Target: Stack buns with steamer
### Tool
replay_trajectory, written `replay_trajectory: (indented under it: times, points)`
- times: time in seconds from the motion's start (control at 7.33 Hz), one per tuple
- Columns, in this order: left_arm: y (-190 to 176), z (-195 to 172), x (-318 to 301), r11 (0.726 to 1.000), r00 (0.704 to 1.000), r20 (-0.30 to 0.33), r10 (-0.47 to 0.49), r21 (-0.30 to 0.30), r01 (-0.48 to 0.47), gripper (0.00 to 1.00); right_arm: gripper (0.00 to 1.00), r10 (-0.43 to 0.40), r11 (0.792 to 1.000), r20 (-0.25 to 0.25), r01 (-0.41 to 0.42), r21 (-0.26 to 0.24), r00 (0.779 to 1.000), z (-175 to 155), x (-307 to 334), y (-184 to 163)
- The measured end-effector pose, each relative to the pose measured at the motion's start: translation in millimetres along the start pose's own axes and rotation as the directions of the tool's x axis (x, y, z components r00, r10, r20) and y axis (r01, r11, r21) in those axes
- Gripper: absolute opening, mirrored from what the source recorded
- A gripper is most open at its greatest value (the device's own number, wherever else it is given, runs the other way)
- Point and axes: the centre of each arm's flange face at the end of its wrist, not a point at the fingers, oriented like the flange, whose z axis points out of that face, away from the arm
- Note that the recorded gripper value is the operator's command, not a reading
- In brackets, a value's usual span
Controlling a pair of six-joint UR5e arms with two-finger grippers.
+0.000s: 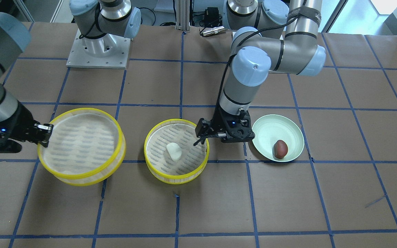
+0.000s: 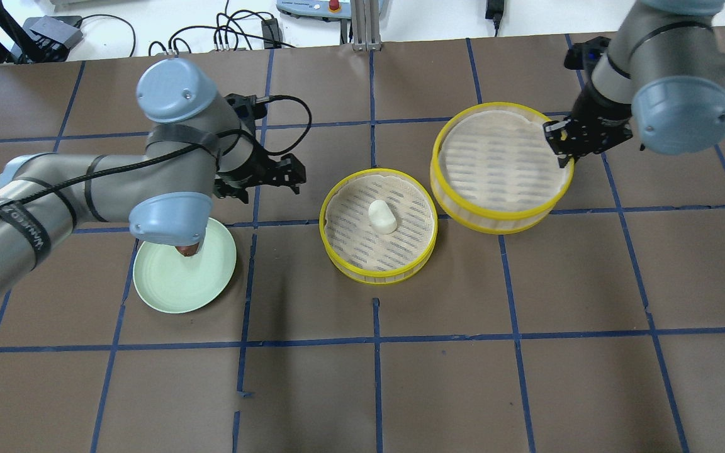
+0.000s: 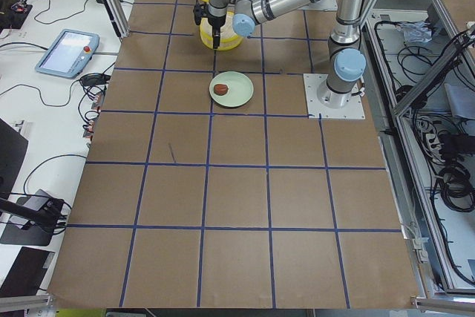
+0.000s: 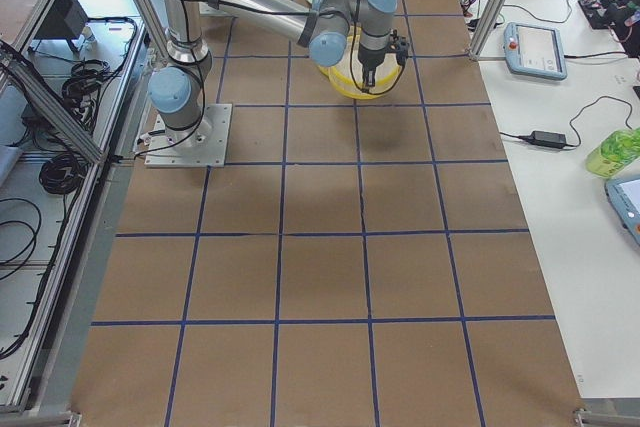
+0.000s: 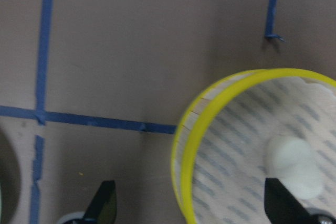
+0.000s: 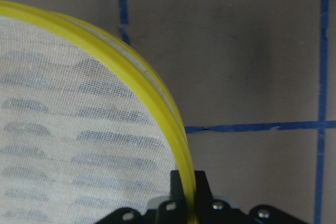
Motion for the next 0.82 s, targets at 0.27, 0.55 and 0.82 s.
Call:
replay_trajectory:
  times: [0.27, 0.55, 0.82]
  points:
    - [-3, 14, -105, 0.992, 0.992, 0.016, 0.123, -0.04, -0.122, 1.0, 0.06, 0.082, 0.997, 0.002, -0.082, 0.009, 0.997, 5, -94, 24]
    - [-2, 34, -152, 0.984, 0.987, -0.005, 0.159, -0.08, -0.159, 0.64, 0.06, 0.141, 0.99, -0.004, -0.141, 0.0, 0.99, 26, -158, 46]
    - [-1, 56, -161, 0.98, 0.987, -0.024, 0.158, -0.116, -0.16, 0.2, 0.06, 0.135, 0.991, -0.053, -0.135, 0.002, 0.989, 45, -174, 54]
